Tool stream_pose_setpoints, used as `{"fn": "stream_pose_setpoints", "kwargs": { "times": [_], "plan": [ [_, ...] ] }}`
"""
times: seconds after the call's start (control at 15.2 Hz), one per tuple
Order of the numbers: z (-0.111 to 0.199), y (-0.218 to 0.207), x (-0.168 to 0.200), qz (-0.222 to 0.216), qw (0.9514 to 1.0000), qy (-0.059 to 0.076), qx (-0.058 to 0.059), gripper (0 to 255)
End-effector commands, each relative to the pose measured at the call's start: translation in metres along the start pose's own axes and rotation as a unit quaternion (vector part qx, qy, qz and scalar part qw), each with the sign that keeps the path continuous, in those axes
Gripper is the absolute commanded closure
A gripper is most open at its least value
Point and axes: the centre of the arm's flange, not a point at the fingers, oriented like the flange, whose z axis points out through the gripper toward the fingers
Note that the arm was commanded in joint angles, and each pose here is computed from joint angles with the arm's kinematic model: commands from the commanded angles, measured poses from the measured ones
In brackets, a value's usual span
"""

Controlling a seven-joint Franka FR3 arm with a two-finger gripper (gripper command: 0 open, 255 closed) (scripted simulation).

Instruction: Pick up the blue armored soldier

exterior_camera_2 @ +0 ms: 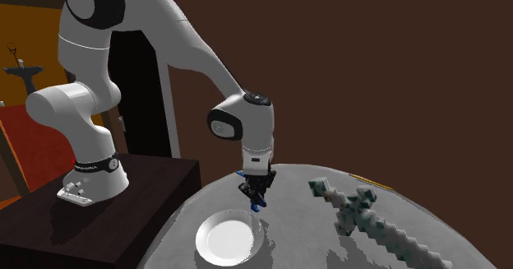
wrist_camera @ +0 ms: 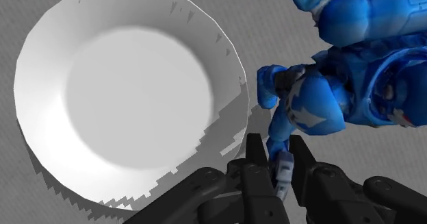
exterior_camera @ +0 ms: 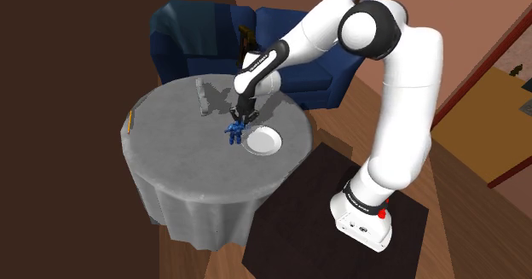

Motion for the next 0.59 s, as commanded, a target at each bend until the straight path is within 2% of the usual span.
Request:
{"fn": "stream_pose_setpoints", "kwargs": {
  "times": [0.0,0.4,0.53],
  "plan": [
    [-0.011,0.000,-0.002,0.000,1.0000,0.000,0.000,255],
    [-0.042,-0.003,-0.005,0.000,1.0000,0.000,0.000,255],
    [-0.043,-0.003,-0.005,0.000,1.0000,0.000,0.000,255]
  ]
}}
